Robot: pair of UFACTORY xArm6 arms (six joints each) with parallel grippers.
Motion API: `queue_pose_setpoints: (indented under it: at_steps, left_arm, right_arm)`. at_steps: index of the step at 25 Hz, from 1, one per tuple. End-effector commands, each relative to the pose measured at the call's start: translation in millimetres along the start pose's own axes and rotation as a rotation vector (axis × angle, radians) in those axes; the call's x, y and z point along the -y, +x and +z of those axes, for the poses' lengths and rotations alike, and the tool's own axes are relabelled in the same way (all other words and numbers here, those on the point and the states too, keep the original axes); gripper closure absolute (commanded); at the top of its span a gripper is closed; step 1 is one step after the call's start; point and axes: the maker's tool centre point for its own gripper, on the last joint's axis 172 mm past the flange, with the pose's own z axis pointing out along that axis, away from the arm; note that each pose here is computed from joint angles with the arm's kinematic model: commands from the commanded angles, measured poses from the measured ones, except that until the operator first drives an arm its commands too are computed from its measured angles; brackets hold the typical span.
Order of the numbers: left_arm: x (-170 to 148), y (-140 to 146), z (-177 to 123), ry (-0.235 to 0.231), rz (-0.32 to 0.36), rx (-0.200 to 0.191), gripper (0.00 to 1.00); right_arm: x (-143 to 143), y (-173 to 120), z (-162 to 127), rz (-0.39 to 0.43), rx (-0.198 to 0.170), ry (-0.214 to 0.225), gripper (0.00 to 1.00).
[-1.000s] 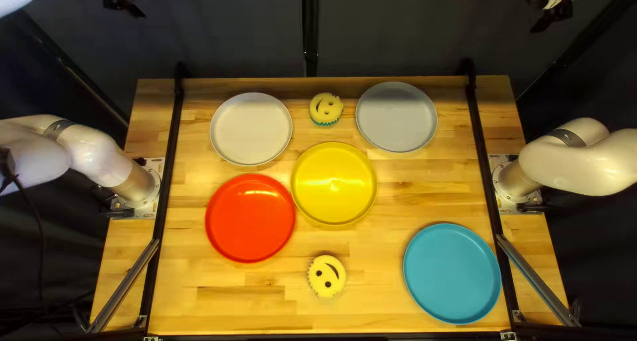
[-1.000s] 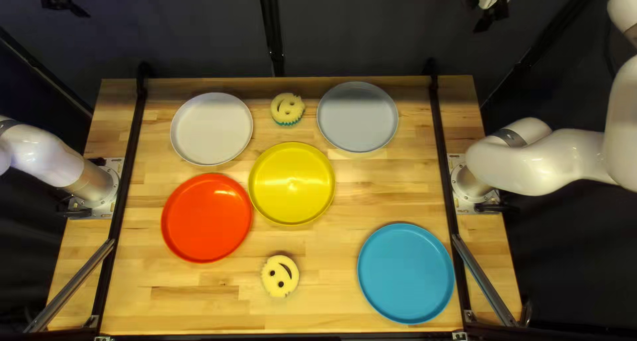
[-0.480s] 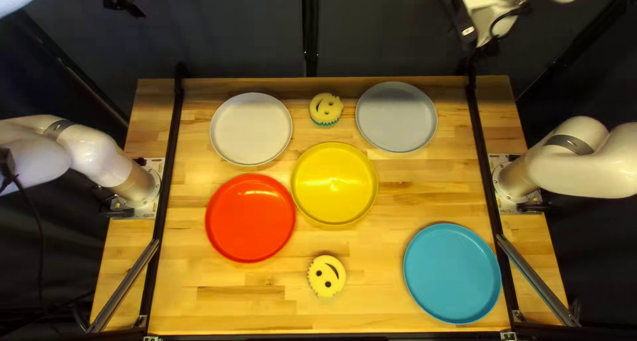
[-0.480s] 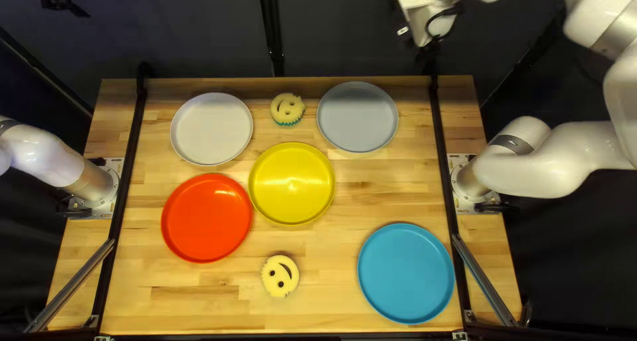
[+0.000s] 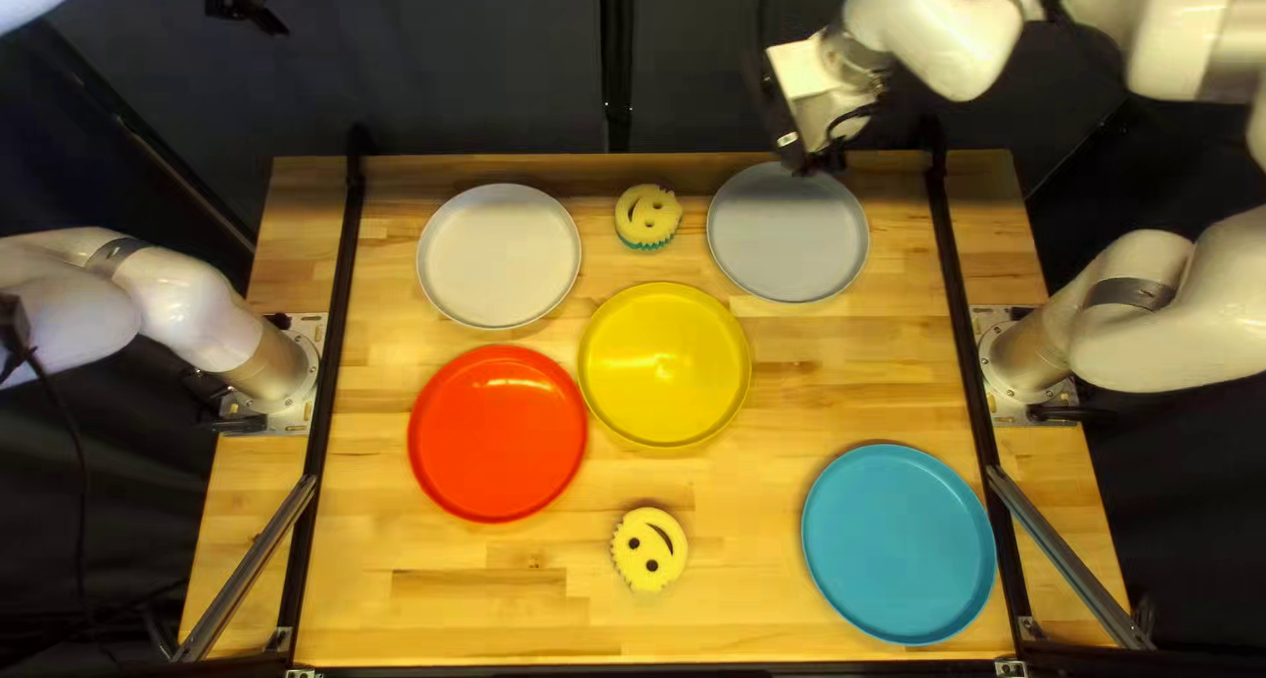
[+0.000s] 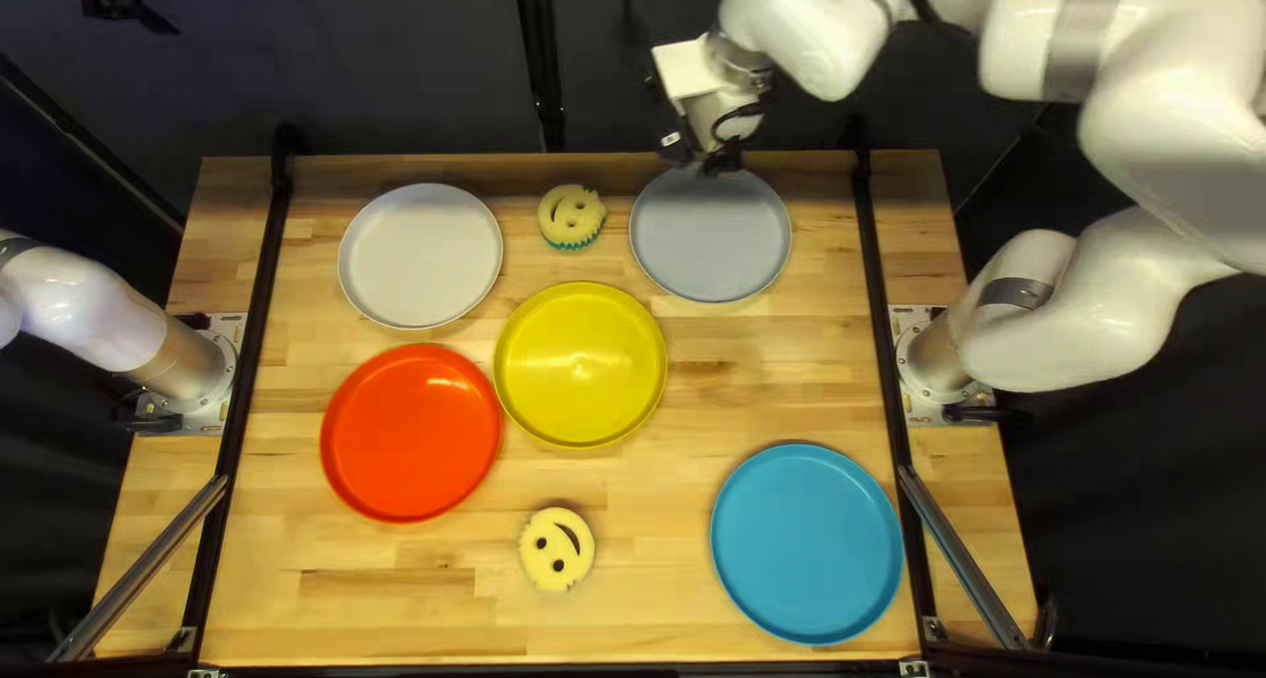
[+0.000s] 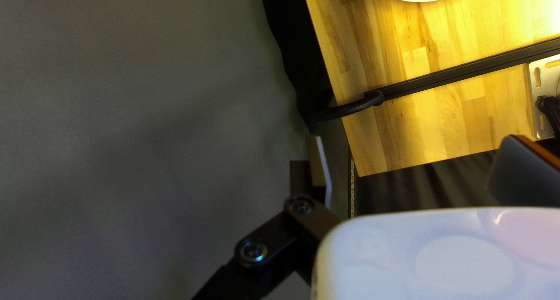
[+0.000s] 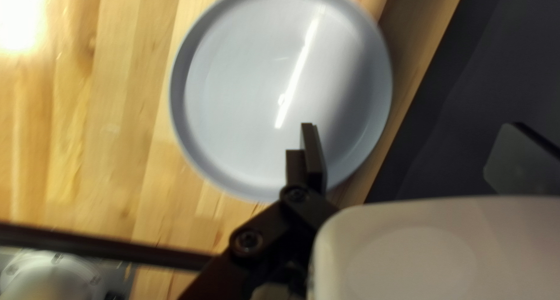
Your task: Pick up sponge and scrub the plate
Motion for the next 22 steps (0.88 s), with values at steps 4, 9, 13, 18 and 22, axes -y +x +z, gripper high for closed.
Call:
queue_pose_setpoints:
  at_steps: [4,9,13,18,22]
  left_arm:
    - [0,0,0,0.0,0.0,0.0,0.0]
    - [0,0,0,0.0,0.0,0.0,0.0]
    - [0,0,0,0.0,0.0,0.0,0.0]
    - [0,0,0,0.0,0.0,0.0,0.0]
    - [0,0,0,0.0,0.0,0.0,0.0]
  right_arm:
    - [-2,5,18,-0.041,-0.003,0.014,0.0]
    - [-12,41,68,-0.137,-0.031,0.056,0.0]
    - [-24,53,89,-0.125,-0.028,0.12,0.0]
    - [-38,53,99,0.028,-0.016,0.184,0.0]
    - [-43,42,104,0.14,-0.006,0.192,0.0]
